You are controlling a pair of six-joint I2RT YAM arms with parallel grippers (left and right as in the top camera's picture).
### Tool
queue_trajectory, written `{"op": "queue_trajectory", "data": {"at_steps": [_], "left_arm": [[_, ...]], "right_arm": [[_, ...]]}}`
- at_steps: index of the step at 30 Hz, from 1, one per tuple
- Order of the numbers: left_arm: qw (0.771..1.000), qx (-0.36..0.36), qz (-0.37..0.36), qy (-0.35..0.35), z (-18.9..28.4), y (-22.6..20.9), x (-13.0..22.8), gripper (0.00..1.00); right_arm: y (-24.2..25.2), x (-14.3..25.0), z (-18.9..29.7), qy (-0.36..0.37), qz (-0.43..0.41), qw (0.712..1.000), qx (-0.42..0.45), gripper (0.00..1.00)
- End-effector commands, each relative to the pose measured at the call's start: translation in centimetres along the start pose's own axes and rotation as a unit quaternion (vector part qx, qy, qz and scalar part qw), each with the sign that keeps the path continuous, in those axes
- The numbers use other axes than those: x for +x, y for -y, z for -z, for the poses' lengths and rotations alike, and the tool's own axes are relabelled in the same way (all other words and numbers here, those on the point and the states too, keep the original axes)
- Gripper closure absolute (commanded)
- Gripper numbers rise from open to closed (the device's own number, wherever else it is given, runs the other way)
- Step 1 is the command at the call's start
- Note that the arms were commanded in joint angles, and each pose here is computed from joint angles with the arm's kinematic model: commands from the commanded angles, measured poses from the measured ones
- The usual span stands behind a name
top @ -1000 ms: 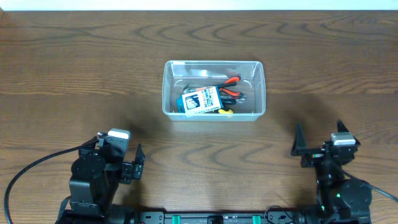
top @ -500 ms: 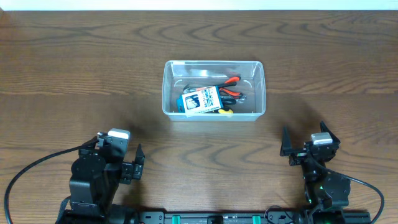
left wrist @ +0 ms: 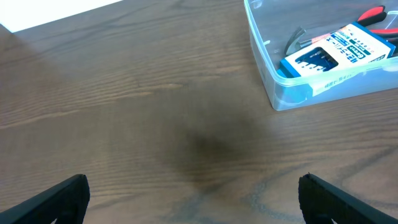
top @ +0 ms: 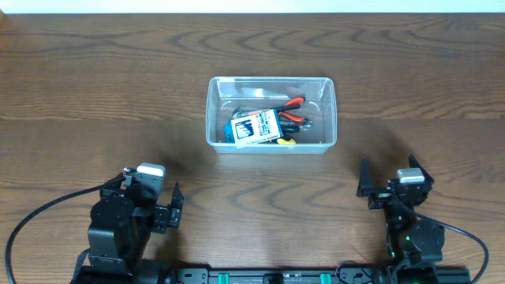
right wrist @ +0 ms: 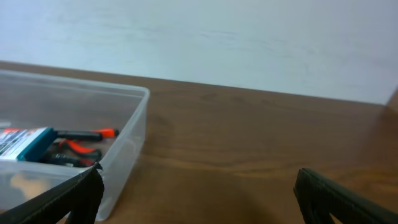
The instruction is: Pack container
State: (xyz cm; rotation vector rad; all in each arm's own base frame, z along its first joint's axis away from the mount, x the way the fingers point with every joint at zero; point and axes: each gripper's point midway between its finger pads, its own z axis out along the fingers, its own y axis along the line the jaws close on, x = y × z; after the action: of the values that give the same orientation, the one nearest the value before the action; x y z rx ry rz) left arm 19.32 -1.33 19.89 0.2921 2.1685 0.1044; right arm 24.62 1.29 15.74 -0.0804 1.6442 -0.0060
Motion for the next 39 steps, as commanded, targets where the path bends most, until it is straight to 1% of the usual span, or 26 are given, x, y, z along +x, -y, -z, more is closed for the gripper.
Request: {"op": "queue_trajectory", "data": {"at_steps": [1, 29, 33, 36, 39], "left_arm": [[1.000, 0.005, -0.004, 0.002, 0.0, 0.2, 0.0, 0.02], [1.000, 0.005, -0.004, 0.002, 0.0, 0.2, 0.0, 0.02], [1.000, 0.007, -0.013, -0.015, 0.0, 0.3, 0.8, 0.02], [0.999, 0.053, -0.010, 0.002, 0.2, 1.9, 0.2, 0.02], [0.993, 0.105, 0.007, 0.049, 1.1, 3.6, -1.4, 0.02]], "right_arm": [[1.6, 0.0, 0.1, 0.004, -0.050, 0.998, 0.043, 0.01], [1.5, -0.1, 0.1, 0.005, -0.050, 0.998, 0.039, 0.01], [1.5, -0.1, 0.1, 0.004, -0.050, 0.998, 0.039, 0.01], [1.5, -0.1, 0.1, 0.004, -0.050, 0.998, 0.039, 0.01], [1.5, -0.1, 0.1, 0.004, -0.050, 0.998, 0.039, 0.01]]}}
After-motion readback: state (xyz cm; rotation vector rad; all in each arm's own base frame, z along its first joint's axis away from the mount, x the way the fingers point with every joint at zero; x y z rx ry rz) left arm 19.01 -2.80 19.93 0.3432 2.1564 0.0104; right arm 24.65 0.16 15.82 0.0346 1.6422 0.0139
